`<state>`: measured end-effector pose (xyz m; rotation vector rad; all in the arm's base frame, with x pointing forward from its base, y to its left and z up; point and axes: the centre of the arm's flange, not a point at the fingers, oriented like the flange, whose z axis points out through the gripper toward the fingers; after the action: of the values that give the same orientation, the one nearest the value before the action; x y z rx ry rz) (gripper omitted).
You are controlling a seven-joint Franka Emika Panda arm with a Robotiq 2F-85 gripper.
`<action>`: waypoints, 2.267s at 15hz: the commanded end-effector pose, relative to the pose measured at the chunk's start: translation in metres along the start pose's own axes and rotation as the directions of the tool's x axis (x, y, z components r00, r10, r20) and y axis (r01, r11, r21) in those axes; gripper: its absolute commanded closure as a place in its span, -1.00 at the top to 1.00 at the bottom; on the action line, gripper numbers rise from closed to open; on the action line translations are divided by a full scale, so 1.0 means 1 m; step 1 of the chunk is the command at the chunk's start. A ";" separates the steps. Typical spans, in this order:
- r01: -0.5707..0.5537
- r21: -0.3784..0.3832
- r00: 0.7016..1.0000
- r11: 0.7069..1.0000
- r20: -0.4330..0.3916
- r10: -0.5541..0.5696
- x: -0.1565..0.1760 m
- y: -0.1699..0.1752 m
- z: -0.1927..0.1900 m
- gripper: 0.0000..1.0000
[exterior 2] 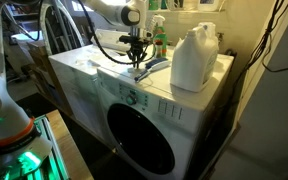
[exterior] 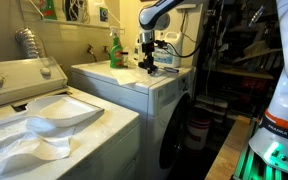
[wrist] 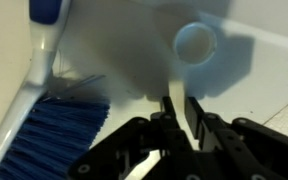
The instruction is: Move the bottle cap to the front of the machine then place it on the paper towel
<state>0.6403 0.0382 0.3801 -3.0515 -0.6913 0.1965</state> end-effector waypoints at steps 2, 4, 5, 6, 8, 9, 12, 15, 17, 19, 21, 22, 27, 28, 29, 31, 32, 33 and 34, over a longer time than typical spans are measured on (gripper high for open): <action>0.000 -0.007 1.000 1.000 0.021 0.000 -0.004 0.000 0.009 -1.00; 0.006 -0.007 1.000 1.000 0.023 -0.005 -0.002 -0.002 0.009 -1.00; 0.006 -0.008 1.000 1.000 0.023 -0.006 -0.002 -0.002 0.009 -1.00; 0.009 -0.010 1.000 1.000 0.022 -0.009 -0.001 -0.003 0.009 -1.00; 0.013 -0.020 1.000 1.000 0.011 -0.013 0.001 -0.005 0.006 -1.00; 0.025 -0.034 1.000 0.999 -0.013 -0.026 0.003 -0.008 -0.001 -1.00; 0.065 -0.119 0.977 0.991 -0.197 -0.088 0.021 -0.020 -0.026 -1.00; 0.092 -0.198 0.922 0.976 -0.354 -0.159 0.041 -0.038 -0.058 -1.00; 0.136 -0.229 0.866 0.964 -0.445 -0.228 0.051 -0.054 -0.081 -1.00; 0.173 -0.264 0.798 0.949 -0.527 -0.292 0.057 -0.070 -0.101 -1.00; 0.190 -0.286 0.762 0.939 -0.560 -0.325 0.062 -0.079 -0.115 -1.00; 0.195 -0.290 0.759 0.937 -0.561 -0.331 0.063 -0.081 -0.118 -1.00; 0.184 -0.272 0.816 0.945 -0.494 -0.301 0.062 -0.068 -0.105 -1.00; 0.188 -0.266 0.831 0.946 -0.471 -0.298 0.062 -0.064 -0.098 -1.00; 0.197 -0.264 0.837 0.944 -0.456 -0.302 0.061 -0.061 -0.093 -1.00; 0.229 -0.251 0.856 0.940 -0.409 -0.318 0.062 -0.057 -0.081 -1.00; 0.242 -0.249 0.863 0.938 -0.387 -0.325 0.062 -0.056 -0.075 -1.00; 0.250 -0.247 0.872 0.936 -0.362 -0.329 0.063 -0.054 -0.070 -1.00; 0.262 -0.244 0.880 0.934 -0.337 -0.335 0.063 -0.051 -0.064 -1.00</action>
<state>0.6794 0.1221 0.4513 -2.9401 -1.1245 -0.5845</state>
